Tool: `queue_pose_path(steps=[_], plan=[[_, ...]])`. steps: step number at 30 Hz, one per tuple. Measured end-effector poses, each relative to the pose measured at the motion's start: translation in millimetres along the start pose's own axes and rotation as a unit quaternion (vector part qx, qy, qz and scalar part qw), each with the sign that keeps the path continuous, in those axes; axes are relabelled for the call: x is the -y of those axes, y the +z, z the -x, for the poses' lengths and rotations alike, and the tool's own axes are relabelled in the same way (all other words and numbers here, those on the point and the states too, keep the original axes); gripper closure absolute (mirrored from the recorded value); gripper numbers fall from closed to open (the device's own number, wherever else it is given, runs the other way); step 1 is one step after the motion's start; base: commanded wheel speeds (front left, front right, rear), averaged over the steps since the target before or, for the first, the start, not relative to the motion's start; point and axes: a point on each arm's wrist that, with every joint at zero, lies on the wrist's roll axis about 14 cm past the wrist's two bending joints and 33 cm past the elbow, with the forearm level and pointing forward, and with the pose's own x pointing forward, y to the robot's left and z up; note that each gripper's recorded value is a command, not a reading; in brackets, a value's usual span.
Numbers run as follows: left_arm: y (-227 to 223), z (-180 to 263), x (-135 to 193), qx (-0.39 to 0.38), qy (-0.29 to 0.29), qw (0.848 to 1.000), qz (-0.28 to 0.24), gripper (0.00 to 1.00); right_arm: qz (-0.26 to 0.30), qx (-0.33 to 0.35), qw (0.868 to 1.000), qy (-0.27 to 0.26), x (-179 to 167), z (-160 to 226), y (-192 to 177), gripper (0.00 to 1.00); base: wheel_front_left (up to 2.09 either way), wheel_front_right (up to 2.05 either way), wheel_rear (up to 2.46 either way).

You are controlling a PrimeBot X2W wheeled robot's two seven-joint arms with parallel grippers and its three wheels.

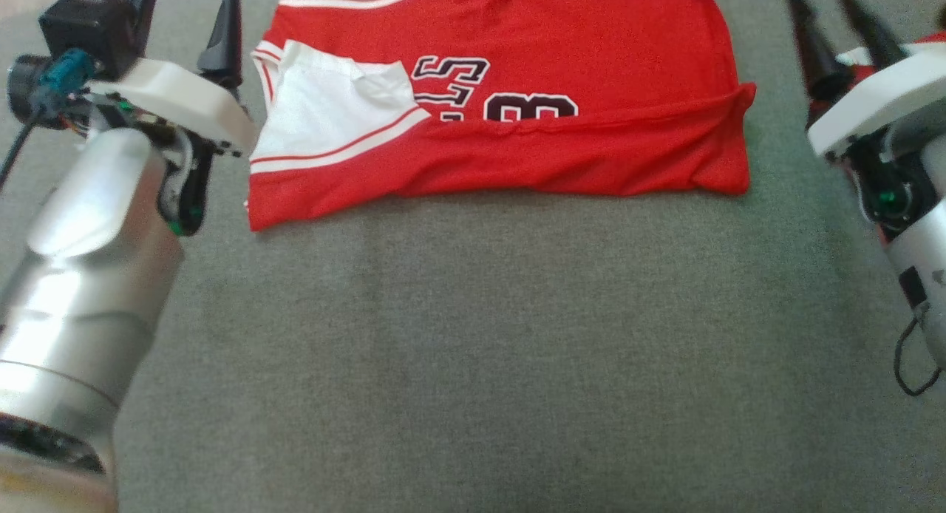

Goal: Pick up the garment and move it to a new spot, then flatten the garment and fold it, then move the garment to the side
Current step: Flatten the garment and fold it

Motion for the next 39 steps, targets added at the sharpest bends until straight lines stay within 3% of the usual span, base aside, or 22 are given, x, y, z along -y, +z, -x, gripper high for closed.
queue_pose_path(steps=[3, 9, 13, 17, 21, 27, 39], plan=[[22.9, 12.1, 6.4, 0.05, 0.013, 0.998, 0.033, 0.0, 0.004, 0.115, 0.993, 0.006, -12.1, 7.4, 43.2, 0.0, 0.0, 0.0, 0.0], [64.0, 54.7, 10.4, 0.151, 0.052, 0.985, 0.064, 0.0, 0.01, 0.176, 0.984, 0.012, -32.9, 27.8, 57.4, 0.0, 0.0, 0.0, 0.0], [43.0, 87.2, 27.5, 0.152, 0.066, 0.983, 0.076, 0.0, 0.034, 0.228, 0.973, -0.015, -36.4, 54.4, 63.5, 0.0, 0.0, 0.0, 0.0], [2.4, 120.6, 32.0, 0.113, 0.1, 0.986, 0.076, 0.0, 0.03, 0.207, 0.977, -0.037, -53.9, 85.1, 12.7, 0.0, 0.0, 0.0, 0.0], [-28.8, 140.7, 37.9, 0.078, 0.109, 0.987, 0.089, 0.0, 0.033, 0.177, 0.982, -0.057, -47.3, 109.0, -21.4, 0.0, 0.0, 0.0, 0.0], [-43.6, 140.7, 41.2, 0.06, 0.1, 0.989, 0.091, 0.0, 0.013, 0.177, 0.983, -0.048, -52.8, 112.0, -26.5, 0.0, 0.0, 0.0, 0.0], [-127.3, 97.4, 30.4, -0.095, 0.096, 0.989, 0.064, 0.0, -0.006, 0.172, 0.984, -0.048, -46.4, 95.0, -29.6, 0.0, 0.0, 0.0, 0.0]])
